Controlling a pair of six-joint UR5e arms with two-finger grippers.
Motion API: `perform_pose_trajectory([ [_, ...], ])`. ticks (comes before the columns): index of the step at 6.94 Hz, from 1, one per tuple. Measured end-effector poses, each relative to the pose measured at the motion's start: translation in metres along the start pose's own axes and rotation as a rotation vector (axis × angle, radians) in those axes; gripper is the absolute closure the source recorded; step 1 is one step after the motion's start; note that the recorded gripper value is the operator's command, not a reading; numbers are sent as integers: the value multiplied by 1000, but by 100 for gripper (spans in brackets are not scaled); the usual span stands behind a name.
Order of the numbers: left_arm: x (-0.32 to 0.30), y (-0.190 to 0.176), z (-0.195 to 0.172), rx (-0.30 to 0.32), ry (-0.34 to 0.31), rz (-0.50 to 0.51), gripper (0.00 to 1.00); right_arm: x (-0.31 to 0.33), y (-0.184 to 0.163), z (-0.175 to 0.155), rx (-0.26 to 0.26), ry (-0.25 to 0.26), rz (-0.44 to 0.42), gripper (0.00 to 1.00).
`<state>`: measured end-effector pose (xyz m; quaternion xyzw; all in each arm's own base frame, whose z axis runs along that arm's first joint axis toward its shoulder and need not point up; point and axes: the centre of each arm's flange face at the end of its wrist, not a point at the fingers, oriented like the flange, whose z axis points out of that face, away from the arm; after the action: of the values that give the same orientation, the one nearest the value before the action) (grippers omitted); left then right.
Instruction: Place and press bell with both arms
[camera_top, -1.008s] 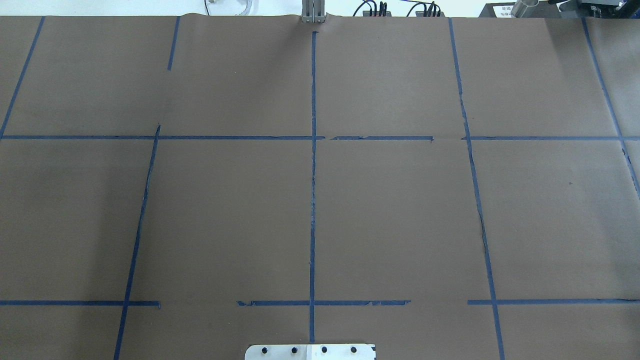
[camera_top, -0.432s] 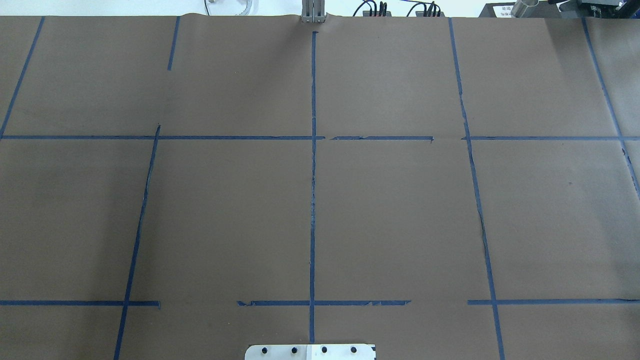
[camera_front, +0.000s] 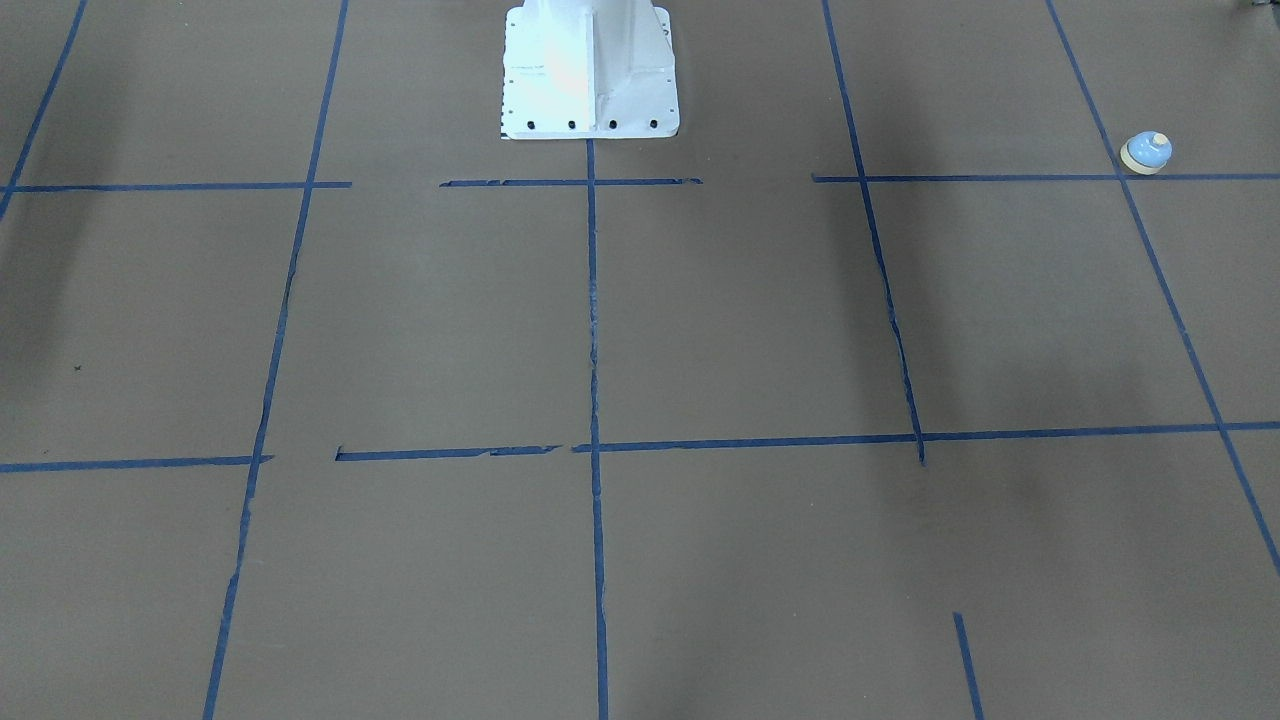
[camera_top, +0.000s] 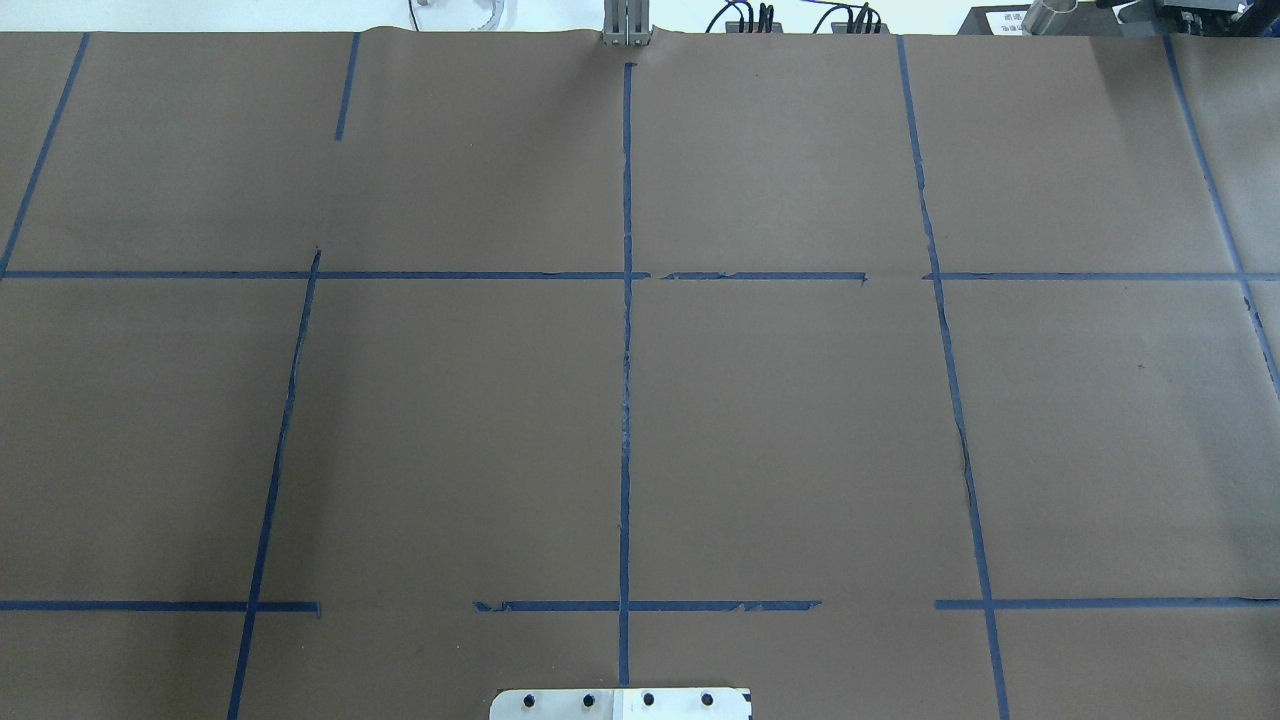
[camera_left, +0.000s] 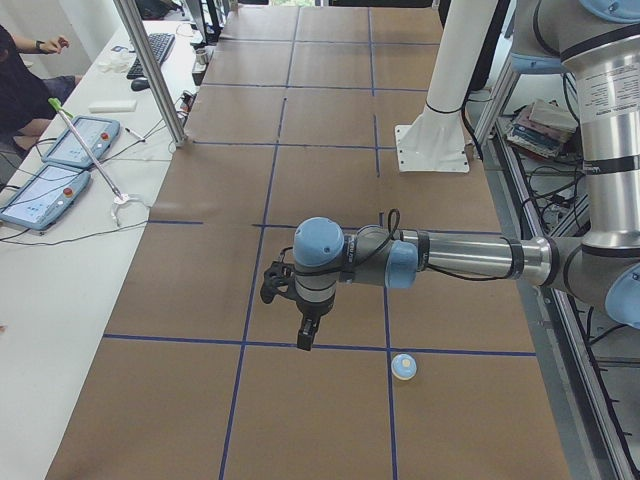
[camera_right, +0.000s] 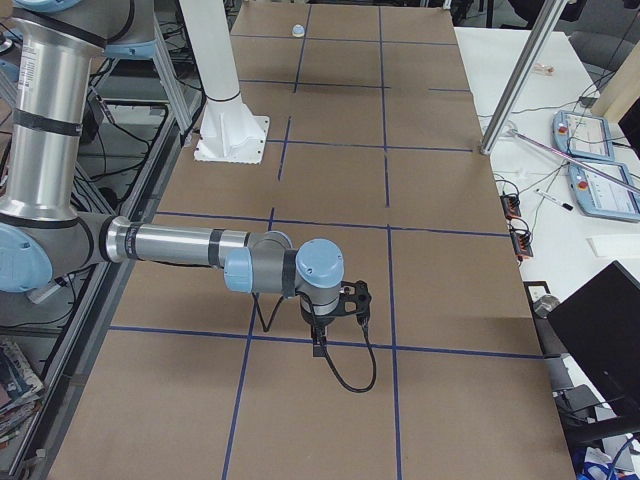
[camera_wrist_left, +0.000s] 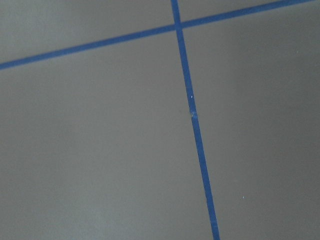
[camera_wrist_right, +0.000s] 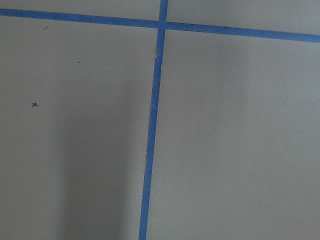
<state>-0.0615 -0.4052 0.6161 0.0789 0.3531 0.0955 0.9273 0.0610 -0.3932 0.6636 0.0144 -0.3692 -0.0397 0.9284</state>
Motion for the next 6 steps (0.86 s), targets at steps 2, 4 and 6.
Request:
perform_pose_trajectory([
  [2,10,6,4,54,3,68,0,0,0,0,1,1,-2,0],
  [4,39,23,32,83,29,66,0,-1,0,-1,3,1,-4,0],
  [6,73,50,69,37,72,30,0,-1,-1,-1,4,1,-5,0],
])
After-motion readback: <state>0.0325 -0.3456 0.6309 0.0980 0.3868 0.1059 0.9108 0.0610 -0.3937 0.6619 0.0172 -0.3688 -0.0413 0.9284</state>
